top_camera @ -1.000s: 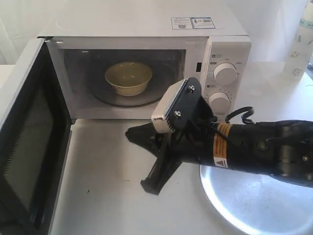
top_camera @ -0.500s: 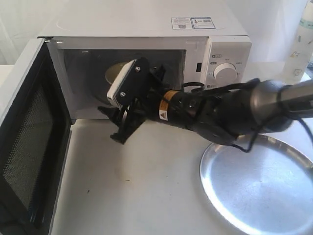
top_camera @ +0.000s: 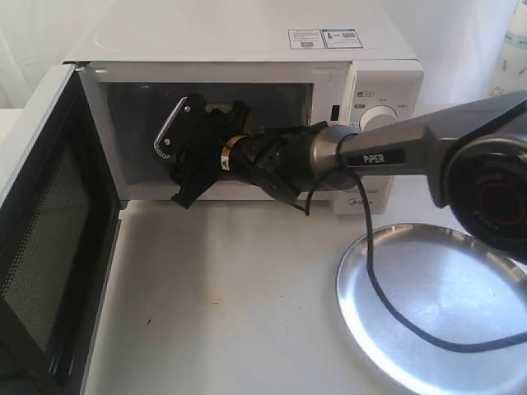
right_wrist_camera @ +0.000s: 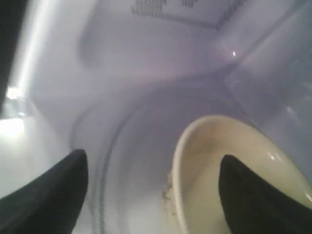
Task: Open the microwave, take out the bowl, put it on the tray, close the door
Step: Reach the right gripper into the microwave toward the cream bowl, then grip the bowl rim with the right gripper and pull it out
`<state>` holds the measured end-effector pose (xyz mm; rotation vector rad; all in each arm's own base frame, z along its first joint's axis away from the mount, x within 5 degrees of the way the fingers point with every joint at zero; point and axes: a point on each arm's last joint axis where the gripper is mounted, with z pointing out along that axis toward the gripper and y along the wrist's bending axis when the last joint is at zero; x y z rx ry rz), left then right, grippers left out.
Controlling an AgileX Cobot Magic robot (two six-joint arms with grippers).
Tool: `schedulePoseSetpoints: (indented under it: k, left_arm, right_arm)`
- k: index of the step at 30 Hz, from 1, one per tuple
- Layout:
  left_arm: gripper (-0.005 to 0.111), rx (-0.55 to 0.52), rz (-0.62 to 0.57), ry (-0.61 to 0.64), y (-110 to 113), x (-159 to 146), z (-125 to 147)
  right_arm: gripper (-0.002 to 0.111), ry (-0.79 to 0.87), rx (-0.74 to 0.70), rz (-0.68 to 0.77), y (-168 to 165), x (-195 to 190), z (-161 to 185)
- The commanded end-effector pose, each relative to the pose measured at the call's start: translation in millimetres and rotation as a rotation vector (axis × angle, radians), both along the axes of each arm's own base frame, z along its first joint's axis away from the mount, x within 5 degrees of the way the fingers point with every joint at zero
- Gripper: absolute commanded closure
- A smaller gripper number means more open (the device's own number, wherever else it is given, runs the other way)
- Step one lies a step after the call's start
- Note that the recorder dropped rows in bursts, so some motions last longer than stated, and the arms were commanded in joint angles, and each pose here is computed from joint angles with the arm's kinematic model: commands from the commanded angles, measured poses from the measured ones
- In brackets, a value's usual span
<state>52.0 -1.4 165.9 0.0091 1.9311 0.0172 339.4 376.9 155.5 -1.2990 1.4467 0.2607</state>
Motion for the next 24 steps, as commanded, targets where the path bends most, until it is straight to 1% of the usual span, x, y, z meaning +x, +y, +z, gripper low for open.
schedulePoseSetpoints:
  k: [1,2,4,5,7,9,14,16,19,21,23,24]
  left_arm:
    - [0.107,-0.005,-0.005,-0.002,-0.5,-0.2,0.8]
    - [0.107,-0.005,-0.005,-0.002,-0.5,-0.2,0.8]
    - [0.107,-0.005,-0.005,-0.002,-0.5,-0.2,0.8]
    - [0.107,-0.005,-0.005,-0.002,-0.5,-0.2,0.8]
    - [0.107,-0.005,-0.005,-0.002,-0.5,-0.2,0.8]
    - [0.107,-0.005,-0.005,-0.002,-0.5,-0.2,0.8]
    - [0.107,-0.005,-0.005,-0.002,-0.5,-0.2,0.8]
    - [0.107,-0.005,-0.005,-0.002,-0.5,-0.2,0.8]
    - [0.107,-0.005,-0.005,-0.002,-0.5,-0.2,0.8]
    - [0.107,-0.005,-0.005,-0.002,-0.5,-0.2,0.8]
    - [0.107,-0.005,-0.005,-0.002,-0.5,-0.2,0.8]
    - [0.107,-0.005,-0.005,-0.002,-0.5,-0.2,0.8]
  right_arm:
    - [0.057,0.032,-0.051,-0.05,-2.1,15.1,-8.3]
    - [0.069,0.032,-0.051,-0.05,-2.1,15.1,-8.3]
    - [0.096,0.053,-0.03,-0.058,-0.6,13.3,-6.7]
    - [0.107,0.072,-0.009,-0.065,0.8,11.8,-5.1]
    - [0.108,0.117,0.043,-0.08,3.7,9.1,-2.6]
    - [0.108,0.125,0.027,-0.083,4.1,7.0,-0.9]
    - [0.108,0.195,-0.089,-0.128,4.2,-9.4,15.3]
    - [0.108,0.231,-0.155,-0.139,6.7,-22.5,20.3]
    - [0.108,0.227,-0.28,-0.105,12.2,-45.5,29.6]
    - [0.108,0.227,-0.325,-0.075,17.5,-61.8,37.2]
    - [0.108,0.271,-0.336,-0.066,22.3,-80.9,47.5]
    - [0.108,0.299,-0.366,-0.062,22.6,-90.4,50.9]
